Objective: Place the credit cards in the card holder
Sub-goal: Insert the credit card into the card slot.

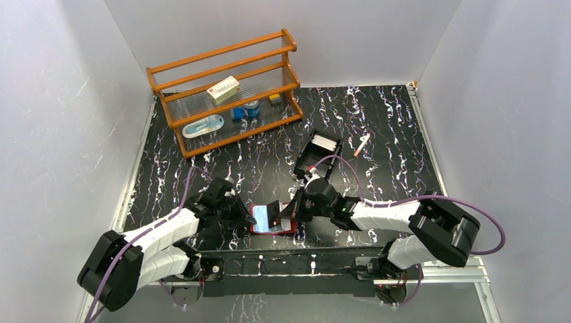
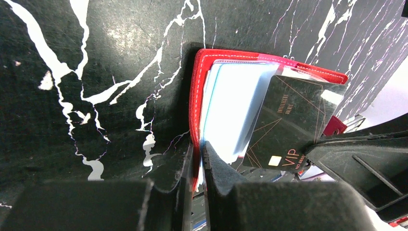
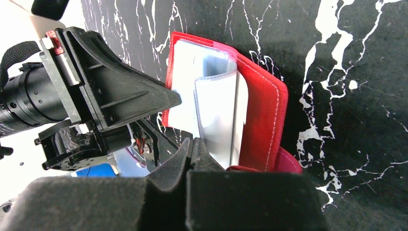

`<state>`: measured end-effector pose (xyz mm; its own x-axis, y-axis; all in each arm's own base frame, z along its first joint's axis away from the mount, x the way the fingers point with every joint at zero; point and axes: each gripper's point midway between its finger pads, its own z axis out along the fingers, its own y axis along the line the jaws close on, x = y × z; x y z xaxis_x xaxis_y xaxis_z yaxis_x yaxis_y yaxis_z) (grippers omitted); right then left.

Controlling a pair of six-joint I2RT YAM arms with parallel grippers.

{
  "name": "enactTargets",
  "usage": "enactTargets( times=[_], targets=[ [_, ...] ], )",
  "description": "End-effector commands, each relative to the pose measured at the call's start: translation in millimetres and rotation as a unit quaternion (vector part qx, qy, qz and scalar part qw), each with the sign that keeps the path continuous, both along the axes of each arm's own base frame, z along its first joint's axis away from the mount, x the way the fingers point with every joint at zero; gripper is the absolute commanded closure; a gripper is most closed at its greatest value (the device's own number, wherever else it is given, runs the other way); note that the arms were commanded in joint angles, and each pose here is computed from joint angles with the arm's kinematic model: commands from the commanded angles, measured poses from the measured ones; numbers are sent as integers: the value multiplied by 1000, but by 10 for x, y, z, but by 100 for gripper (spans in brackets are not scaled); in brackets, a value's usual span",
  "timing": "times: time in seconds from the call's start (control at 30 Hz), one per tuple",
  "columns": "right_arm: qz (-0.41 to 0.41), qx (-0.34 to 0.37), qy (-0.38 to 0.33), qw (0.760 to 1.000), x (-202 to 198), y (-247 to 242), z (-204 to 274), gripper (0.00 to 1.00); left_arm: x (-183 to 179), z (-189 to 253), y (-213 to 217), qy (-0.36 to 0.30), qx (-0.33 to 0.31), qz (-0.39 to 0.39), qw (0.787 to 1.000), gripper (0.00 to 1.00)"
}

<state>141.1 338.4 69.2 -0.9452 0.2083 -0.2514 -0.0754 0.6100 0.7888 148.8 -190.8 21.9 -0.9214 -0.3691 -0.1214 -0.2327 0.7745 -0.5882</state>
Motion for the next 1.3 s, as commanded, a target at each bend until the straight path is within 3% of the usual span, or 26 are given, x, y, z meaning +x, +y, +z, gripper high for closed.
enactTargets(
  times=[0.0,0.73,0.77,0.8,1.27],
  targets=[
    [-14,11,-12,1000,51,-18,41,100,-72,-73,49,12,11,-4,1000,92],
    [-14,-2,-16,1000,36,-108,-80,100,-84,-93,57,17,11,1,1000,88],
    [-11,4,-14,1000,25,-91,-75,90,-86,-92,55,17,10,1,1000,88],
    [-8,12,-15,1000,20,-71,-60,100,-90,-96,57,18,11,1,1000,88],
    [-7,9,-2,1000,1,-58,-184,100,-94,-104,42,20,7,0,1000,86]
  ],
)
